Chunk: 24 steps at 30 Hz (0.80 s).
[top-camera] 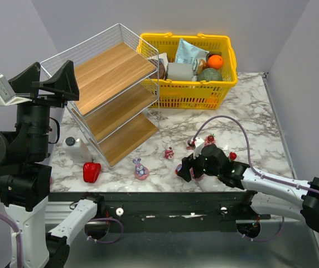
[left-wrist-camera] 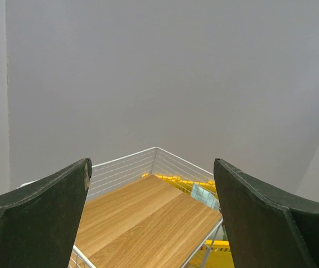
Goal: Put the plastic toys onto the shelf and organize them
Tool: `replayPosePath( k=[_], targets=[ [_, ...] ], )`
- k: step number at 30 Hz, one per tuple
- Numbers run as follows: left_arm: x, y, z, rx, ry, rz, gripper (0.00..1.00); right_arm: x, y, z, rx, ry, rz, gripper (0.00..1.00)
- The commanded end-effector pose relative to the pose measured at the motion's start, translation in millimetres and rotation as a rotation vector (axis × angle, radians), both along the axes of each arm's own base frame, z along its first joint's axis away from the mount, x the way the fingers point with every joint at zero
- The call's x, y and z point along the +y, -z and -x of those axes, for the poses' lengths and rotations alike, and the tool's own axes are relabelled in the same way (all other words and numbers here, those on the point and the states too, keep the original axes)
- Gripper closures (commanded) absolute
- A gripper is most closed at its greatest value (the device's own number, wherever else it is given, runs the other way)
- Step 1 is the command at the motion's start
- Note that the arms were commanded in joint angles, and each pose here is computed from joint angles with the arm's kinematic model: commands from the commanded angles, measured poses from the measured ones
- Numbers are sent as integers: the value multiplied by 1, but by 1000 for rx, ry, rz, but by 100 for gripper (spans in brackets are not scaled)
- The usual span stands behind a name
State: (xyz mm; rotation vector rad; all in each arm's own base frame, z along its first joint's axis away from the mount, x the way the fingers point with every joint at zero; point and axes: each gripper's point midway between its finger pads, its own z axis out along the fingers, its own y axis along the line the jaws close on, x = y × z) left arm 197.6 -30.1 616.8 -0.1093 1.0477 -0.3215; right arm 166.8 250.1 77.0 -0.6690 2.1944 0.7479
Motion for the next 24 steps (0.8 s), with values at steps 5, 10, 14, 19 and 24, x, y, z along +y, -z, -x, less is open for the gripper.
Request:
replayPosePath(
  k=[5,10,14,19,24],
  targets=[
    [6,-10,8,-41,-37,-25,1,12,4,-15,-78,49,-47,23],
    [10,-10,8,-41,-59,-33,1,18,12,-15,-75,41,-45,28],
    [11,-9,7,-38,-70,-40,1,23,16,-17,-60,45,-39,38],
    [13,-9,8,-39,-81,-46,1,24,15,-22,-48,73,-15,73],
    [13,-9,9,-38,-83,-50,1,30,-19,-31,-56,99,-8,99]
  ],
)
